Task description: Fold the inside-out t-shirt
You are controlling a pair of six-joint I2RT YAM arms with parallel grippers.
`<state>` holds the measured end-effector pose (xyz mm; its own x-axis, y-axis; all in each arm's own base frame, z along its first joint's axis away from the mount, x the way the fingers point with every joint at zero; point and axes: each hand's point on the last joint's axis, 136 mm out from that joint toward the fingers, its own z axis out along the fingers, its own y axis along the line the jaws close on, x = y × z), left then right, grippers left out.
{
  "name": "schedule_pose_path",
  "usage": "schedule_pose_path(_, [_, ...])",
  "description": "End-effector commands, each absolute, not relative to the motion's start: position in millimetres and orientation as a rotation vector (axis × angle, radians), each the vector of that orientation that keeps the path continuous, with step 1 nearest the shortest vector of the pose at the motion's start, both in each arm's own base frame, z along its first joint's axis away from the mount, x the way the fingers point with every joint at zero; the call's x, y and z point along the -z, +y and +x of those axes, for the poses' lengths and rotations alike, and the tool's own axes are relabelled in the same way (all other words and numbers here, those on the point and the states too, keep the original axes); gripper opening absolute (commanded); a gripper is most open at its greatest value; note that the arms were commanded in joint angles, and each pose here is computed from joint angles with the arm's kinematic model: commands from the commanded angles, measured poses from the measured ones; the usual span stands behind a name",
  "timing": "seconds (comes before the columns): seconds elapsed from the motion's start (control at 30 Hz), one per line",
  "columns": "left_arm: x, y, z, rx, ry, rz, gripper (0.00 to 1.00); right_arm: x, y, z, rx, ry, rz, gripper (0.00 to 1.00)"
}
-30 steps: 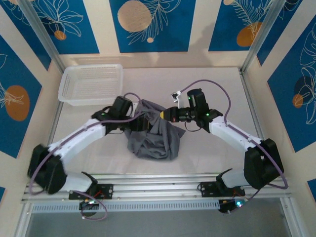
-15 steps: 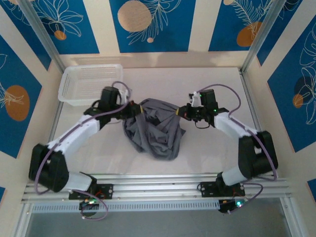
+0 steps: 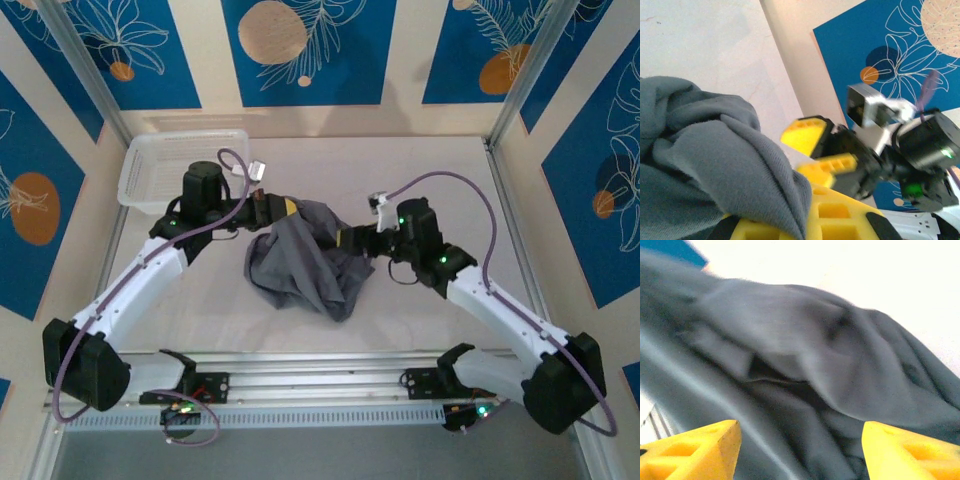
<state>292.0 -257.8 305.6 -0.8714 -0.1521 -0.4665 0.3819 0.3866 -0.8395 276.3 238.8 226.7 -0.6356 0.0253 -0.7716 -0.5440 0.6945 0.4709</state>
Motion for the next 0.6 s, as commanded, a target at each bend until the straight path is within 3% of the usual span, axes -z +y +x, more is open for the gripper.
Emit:
schedule_pose_path(0.0, [-325,-261,288,1.537,2.138,0.246,0.00,-207,242,296,-0.685,2.048,-0.483,0.66])
schedule_pose_path(0.23, [-329,-257,282,1.506,2.142,0.255,0.00,-177,282,333,-0.604,2.020,-0.670,0.68])
schedule_pose_path(0.27, [-329,-255,282,1.493,2.144,0.255,0.00,-171,287,337,-0.604,2.043,-0.675,0.64])
schedule_pose_path(0.3, [-328,-253,281,1.465,2.155,0.250,0.00,-171,293,338,-0.632,2.059,-0.683,0.50])
schedule_pose_path(0.37, [-317,-240,286,1.339,2.207,0.215,0.00,-189,299,329,-0.720,2.048,-0.702,0.10])
schedule_pose_path(0.4, [-307,-229,291,1.252,2.247,0.184,0.00,-203,301,320,-0.773,2.025,-0.713,0.00])
schedule_pose_path(0.57, [-216,-166,342,0.706,2.426,0.076,0.00,-287,285,242,-1.247,1.845,-0.784,0.00])
